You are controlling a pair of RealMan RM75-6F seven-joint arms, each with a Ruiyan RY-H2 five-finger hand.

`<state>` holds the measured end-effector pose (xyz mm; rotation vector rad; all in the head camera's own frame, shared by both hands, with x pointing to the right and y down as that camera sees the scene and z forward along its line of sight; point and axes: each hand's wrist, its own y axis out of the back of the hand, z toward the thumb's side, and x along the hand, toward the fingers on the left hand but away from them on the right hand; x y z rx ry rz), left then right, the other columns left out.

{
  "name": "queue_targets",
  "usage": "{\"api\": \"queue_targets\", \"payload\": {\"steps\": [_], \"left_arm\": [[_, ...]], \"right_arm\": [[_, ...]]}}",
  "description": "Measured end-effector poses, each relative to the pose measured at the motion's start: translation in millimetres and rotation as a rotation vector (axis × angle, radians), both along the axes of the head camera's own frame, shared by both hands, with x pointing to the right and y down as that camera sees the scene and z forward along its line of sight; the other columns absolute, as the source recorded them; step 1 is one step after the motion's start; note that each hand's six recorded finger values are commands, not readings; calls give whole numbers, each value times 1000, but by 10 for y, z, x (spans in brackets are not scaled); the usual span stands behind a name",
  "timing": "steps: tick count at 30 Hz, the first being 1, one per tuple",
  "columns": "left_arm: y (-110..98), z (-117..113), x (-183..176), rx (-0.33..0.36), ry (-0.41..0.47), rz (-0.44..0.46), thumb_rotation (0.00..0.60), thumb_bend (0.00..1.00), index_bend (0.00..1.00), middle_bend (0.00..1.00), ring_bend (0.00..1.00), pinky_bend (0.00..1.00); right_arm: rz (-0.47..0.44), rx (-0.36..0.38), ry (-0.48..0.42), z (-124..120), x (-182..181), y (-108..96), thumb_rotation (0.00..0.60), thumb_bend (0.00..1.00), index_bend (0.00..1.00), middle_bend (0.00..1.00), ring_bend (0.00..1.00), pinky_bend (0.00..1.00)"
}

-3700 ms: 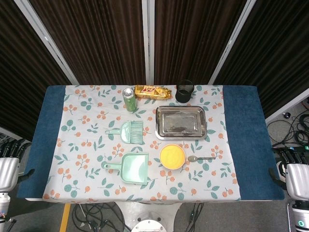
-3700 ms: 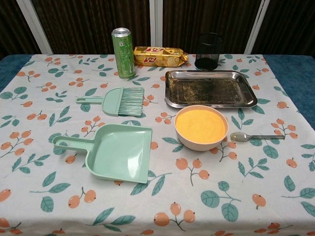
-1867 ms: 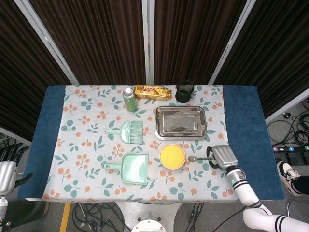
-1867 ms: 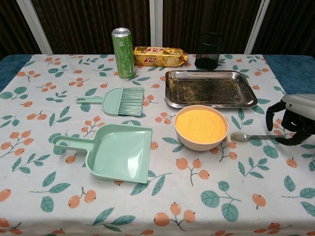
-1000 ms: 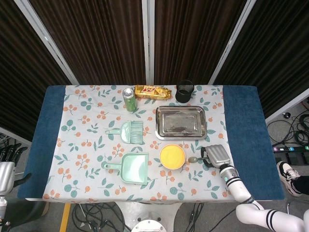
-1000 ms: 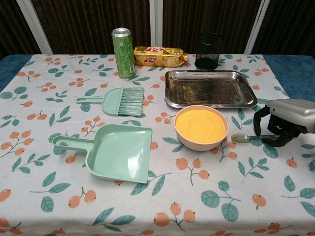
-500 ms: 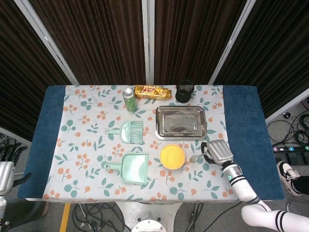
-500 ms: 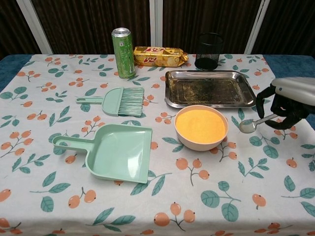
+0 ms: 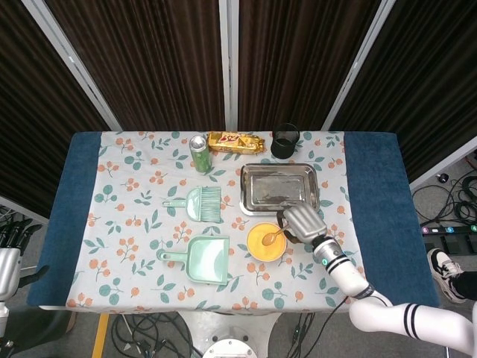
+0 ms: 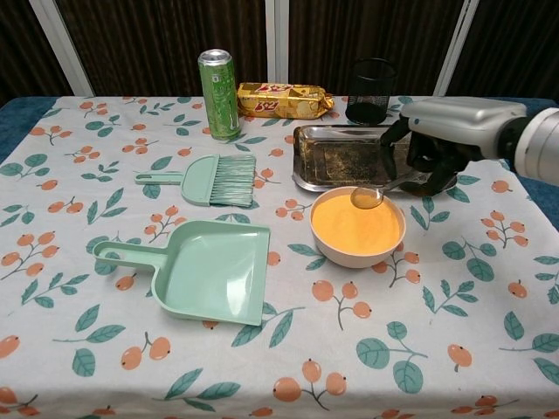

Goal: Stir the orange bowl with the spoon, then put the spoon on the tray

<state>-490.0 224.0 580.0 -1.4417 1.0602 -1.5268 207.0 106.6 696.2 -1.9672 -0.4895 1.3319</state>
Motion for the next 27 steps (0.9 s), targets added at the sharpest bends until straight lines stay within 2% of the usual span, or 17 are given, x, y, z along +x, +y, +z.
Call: {"api": "queue_targets", "payload": {"steps": [7,10,14,18,22,27], "left_arm": [[9,47,-32,-7,12,-6,600,127,266,244,164,168],[14,60,-49,-7,16,-8,600,128,266,244,164,168],[23,80,-66,-6,24,-14,600,127,266,244,164,168],[22,83,-70,-2,27,-13,600,127,266,244,164,168],[29,85,-76,-1,31,-16,600,127,266,244,164,168],[38,91,-71,-3,35,-17,600,127,266,244,164,168]], "right_arm": [[-32,-11,34,120,-157,41,600,339,517,927,935,969],[-42,-17,51,144,-169,56,600,334,441,927,935,969],[-45,-19,55,119,-160,82,600,256,359,927,935,969],[-33,-11,39,44,-125,73,600,230,358,927,936,969],[-36,18,36,-28,-77,17,600,231,408,927,940,970],[-76,16,64,14,-78,50,600,280,427,927,940,970]]}}
